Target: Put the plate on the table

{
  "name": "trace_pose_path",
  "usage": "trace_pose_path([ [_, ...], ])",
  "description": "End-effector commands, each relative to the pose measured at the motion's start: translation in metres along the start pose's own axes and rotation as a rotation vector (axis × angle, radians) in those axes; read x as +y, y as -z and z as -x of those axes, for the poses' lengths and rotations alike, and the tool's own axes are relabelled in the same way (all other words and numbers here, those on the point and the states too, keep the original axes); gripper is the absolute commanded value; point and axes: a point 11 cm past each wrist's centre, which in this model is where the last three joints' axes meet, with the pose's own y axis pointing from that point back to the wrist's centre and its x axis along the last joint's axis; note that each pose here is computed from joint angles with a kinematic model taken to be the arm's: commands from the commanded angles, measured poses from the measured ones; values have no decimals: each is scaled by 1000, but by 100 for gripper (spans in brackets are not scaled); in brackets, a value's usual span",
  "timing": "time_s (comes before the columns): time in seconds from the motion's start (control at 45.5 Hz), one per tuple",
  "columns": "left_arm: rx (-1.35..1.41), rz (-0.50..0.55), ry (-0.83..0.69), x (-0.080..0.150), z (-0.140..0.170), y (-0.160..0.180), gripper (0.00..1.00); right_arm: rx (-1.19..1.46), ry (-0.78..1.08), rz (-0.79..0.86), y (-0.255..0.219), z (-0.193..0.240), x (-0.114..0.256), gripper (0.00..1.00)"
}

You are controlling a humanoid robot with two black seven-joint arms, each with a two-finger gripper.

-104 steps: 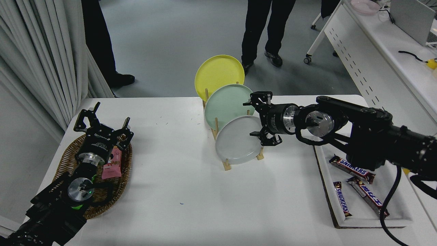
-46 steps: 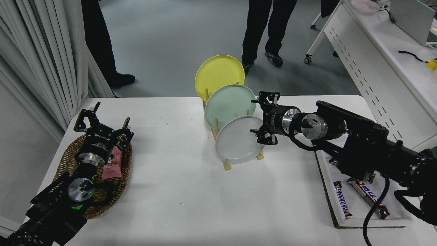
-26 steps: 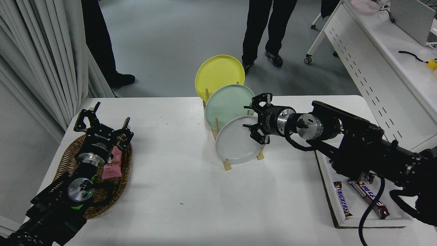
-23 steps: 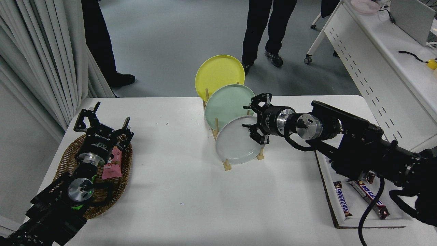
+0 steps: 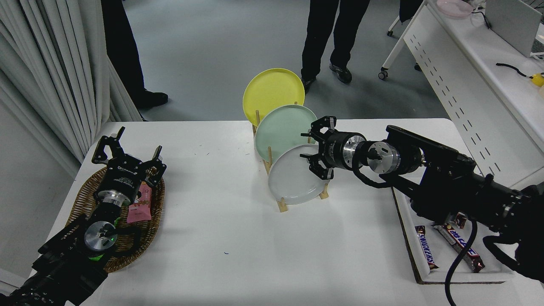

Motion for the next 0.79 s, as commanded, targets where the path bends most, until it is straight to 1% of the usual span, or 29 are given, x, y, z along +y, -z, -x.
trace_pose_path([
  [0.0, 0, 0, -1, 0, 0, 0, 100, -7, 0, 1, 1, 0, 0, 45],
  [0.132, -1, 1, 0, 0, 0, -1, 100, -16, 5, 9, 1, 1, 1, 40],
  [0.264, 0, 0, -1, 0, 0, 0, 100, -22, 5, 19, 1, 1, 1, 25],
  [0.352, 1, 0, 0, 0, 0, 0, 100, -22, 5, 28, 1, 1, 1, 20],
  [0.769, 0, 0, -1, 0, 0, 0, 100, -21, 4, 32, 2, 1, 2, 19],
])
